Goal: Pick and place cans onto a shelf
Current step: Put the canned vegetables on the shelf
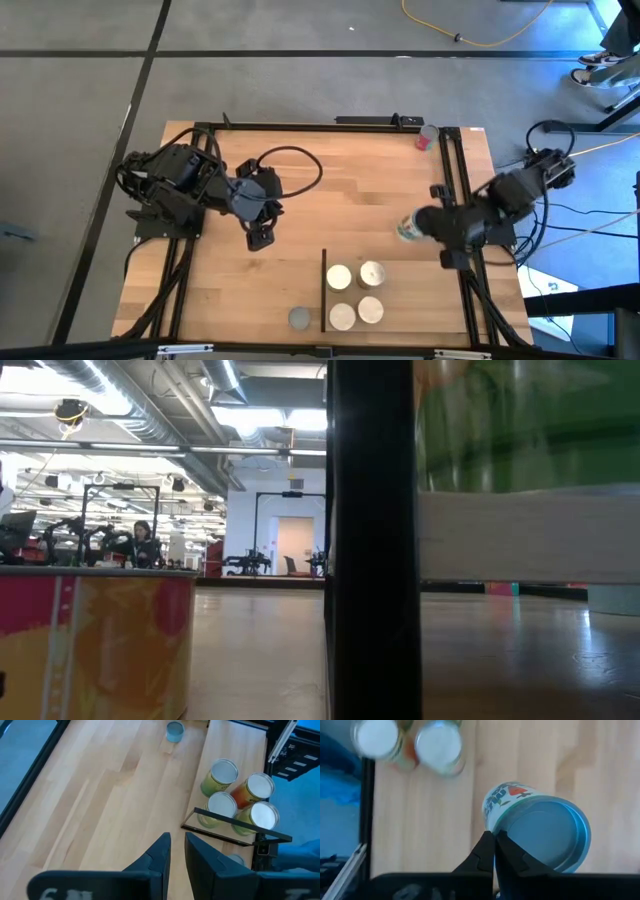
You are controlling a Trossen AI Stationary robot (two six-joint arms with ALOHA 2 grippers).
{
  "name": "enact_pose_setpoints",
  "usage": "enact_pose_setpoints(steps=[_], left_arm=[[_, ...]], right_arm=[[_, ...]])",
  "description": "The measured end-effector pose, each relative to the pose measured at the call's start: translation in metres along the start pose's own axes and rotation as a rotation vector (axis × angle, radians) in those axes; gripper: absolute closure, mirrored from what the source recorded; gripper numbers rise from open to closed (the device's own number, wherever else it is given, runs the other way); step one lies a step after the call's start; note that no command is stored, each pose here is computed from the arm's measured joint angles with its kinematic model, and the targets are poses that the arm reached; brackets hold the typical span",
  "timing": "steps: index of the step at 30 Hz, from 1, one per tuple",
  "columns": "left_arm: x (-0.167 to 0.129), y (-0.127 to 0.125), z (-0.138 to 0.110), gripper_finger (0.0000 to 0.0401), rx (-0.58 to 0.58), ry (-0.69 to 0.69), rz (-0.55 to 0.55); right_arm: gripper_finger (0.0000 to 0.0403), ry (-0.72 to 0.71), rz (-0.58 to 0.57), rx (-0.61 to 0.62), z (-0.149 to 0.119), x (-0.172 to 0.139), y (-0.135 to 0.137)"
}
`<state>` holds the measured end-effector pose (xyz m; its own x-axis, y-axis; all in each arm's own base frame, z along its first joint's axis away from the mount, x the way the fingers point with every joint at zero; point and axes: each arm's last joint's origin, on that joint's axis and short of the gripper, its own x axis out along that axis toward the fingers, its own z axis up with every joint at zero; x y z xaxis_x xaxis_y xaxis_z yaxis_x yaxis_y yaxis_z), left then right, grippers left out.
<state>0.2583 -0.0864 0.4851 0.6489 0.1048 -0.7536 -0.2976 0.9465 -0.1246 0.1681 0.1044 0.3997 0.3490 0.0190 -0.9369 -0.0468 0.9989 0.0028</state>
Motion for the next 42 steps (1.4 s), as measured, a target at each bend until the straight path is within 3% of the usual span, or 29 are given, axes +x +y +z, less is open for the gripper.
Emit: enact_pose_setpoints(steps=[8,16,27,34,42], left_arm=[[0.002,0.006,0.004,0.0351,-0.022,-0.004,0.018],[0.005,0.015,0.009,0.0351,-0.043,-0.009,0.045],[0.008,0.024,0.014,0.0351,0.125,-0.007,0.071],[0.008,0.024,0.014,0.0351,0.181,-0.002,0.065],[0.008,0.024,0.014,0.0351,0.187,-0.001,0.064]], right_arm=[[0.0401,0.122,0.067,0.032,-0.019,0.036,0.037],[0.0401,0.089,0.198,0.112,-0.010,0.057,0.068],[0.0401,0.122,0.272,0.281,0.013,0.104,0.111],[0.0401,0.195,0.227,0.284,0.017,0.138,0.126],[0.0401,0.219,0.240,0.298,0.020,0.151,0.134]])
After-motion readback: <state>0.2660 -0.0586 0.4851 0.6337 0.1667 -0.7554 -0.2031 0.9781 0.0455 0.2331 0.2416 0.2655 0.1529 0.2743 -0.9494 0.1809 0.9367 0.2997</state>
